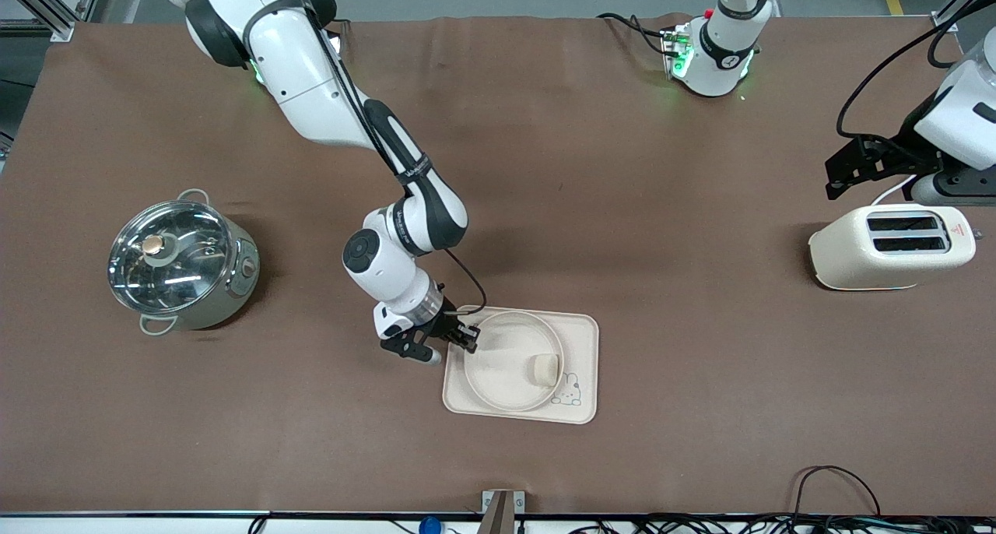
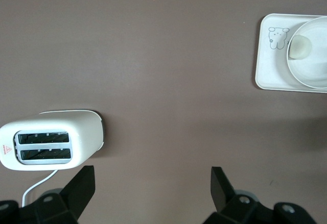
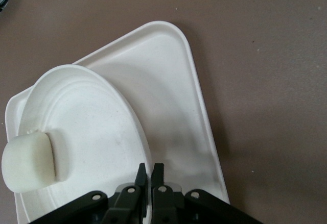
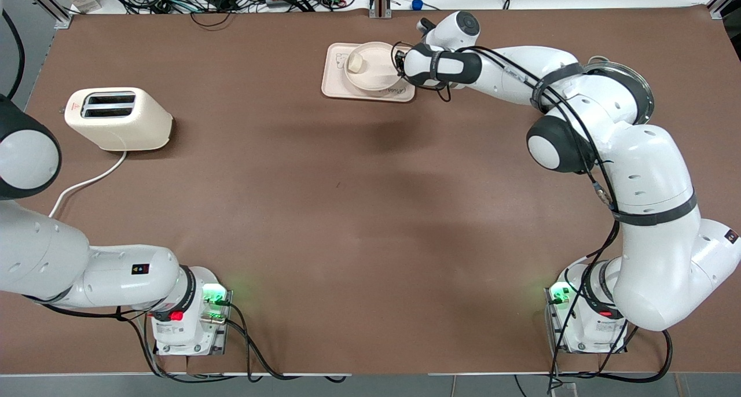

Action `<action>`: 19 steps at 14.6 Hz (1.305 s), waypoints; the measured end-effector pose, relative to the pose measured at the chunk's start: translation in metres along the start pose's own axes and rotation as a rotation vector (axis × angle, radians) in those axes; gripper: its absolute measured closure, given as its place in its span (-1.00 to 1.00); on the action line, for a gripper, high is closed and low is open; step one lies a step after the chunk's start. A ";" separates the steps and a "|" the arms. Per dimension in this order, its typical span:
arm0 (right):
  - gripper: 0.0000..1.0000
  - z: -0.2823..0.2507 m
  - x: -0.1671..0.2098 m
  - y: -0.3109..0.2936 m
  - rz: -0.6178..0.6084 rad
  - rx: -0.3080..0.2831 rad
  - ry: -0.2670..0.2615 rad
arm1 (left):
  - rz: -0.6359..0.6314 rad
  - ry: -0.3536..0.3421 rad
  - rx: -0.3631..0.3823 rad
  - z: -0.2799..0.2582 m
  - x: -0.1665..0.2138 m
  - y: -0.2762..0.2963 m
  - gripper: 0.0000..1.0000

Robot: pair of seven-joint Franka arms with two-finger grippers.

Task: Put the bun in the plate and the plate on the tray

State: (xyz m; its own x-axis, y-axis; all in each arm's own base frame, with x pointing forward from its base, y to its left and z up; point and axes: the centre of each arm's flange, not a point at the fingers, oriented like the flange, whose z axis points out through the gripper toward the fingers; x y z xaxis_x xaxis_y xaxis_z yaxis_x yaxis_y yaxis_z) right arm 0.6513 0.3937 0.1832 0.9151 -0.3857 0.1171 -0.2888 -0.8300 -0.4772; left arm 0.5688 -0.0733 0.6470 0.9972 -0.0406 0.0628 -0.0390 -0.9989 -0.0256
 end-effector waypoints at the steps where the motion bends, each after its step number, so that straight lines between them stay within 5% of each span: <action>1: 0.88 0.003 0.000 0.001 0.000 -0.001 -0.001 | -0.005 0.012 -0.001 -0.001 0.002 -0.003 -1.00; 3: 0.74 0.005 0.000 0.002 0.005 0.000 -0.002 | -0.010 0.033 -0.007 -0.002 0.005 -0.006 -1.00; 12: -0.99 -0.064 0.020 -0.029 0.064 0.061 -0.057 | -0.008 0.043 -0.009 0.002 0.006 -0.004 -1.00; 16: -1.00 -0.144 0.056 -0.005 0.004 0.000 -0.166 | -0.008 0.044 -0.009 0.002 0.006 -0.004 -1.00; 19: -1.00 -0.246 0.091 0.028 -0.183 -0.144 -0.224 | -0.008 0.043 -0.017 0.002 0.005 -0.004 -1.00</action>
State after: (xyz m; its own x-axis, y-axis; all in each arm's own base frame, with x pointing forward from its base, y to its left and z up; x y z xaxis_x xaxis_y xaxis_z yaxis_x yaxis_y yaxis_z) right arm 0.6574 0.2367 0.3948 0.9901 -0.1399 -0.0123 -0.1359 -0.9322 -0.3354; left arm 0.5744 -0.0700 0.6450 0.9938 -0.0331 0.1063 -0.0325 -0.9994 -0.0082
